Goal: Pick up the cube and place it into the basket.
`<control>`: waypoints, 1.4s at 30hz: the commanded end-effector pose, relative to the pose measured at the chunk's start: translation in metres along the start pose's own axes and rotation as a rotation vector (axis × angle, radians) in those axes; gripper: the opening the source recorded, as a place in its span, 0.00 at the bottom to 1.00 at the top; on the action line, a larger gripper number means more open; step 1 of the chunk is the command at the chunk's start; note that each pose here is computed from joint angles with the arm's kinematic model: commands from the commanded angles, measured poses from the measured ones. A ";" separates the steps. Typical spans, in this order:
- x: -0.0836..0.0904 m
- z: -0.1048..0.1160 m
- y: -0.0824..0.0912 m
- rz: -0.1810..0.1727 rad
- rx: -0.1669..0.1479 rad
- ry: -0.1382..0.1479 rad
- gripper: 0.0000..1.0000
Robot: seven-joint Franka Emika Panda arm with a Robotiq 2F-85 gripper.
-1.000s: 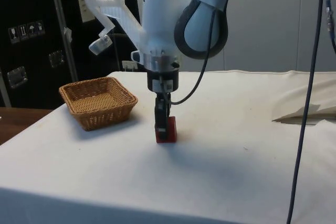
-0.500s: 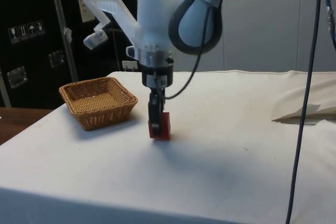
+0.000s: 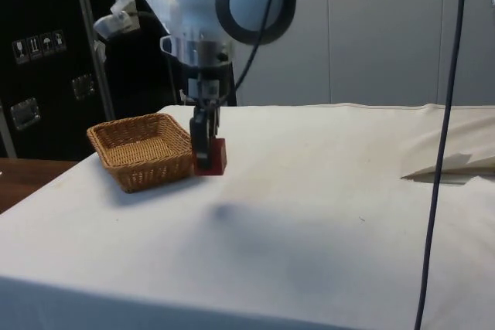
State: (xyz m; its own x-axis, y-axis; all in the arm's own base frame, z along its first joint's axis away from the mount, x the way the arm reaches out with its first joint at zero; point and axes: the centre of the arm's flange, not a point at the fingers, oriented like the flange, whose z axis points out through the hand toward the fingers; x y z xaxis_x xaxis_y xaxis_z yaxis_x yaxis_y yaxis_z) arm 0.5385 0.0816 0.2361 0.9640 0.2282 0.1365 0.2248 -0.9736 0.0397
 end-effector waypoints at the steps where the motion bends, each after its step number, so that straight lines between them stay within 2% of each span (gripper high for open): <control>1: 0.004 -0.005 0.001 0.005 0.002 -0.001 0.01; 8: 0.028 -0.017 0.006 0.010 0.003 0.015 0.01; 9: 0.026 -0.018 0.006 0.009 -0.004 0.020 0.01; 11: 0.034 -0.018 0.007 0.013 0.003 0.020 0.01; 13: 0.044 -0.020 0.009 0.014 0.001 0.032 0.01; 15: 0.050 -0.019 0.011 0.017 0.001 0.037 0.01; 16: 0.046 -0.020 0.010 0.014 -0.008 0.037 0.01; 19: 0.062 -0.018 0.015 0.020 -0.001 0.050 0.01; 24: 0.075 -0.014 0.020 0.023 -0.003 0.065 0.01; 25: 0.072 -0.016 0.019 0.023 -0.014 0.063 0.01; 26: 0.078 -0.014 0.021 0.026 -0.003 0.069 0.01; 30: 0.090 -0.010 0.032 0.032 -0.005 0.082 0.01; 33: 0.095 -0.010 0.040 0.035 -0.006 0.088 0.01; 34: 0.094 -0.009 0.039 0.036 -0.018 0.086 0.01; 35: 0.099 -0.010 0.045 0.035 -0.006 0.093 0.01; 42: 0.107 -0.011 0.065 0.043 -0.005 0.110 0.01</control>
State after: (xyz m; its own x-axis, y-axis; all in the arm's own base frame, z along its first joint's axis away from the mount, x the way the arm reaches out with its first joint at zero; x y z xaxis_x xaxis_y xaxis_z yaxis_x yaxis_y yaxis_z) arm 0.6534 0.0437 0.2637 0.9510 0.1865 0.2466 0.1803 -0.9825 0.0476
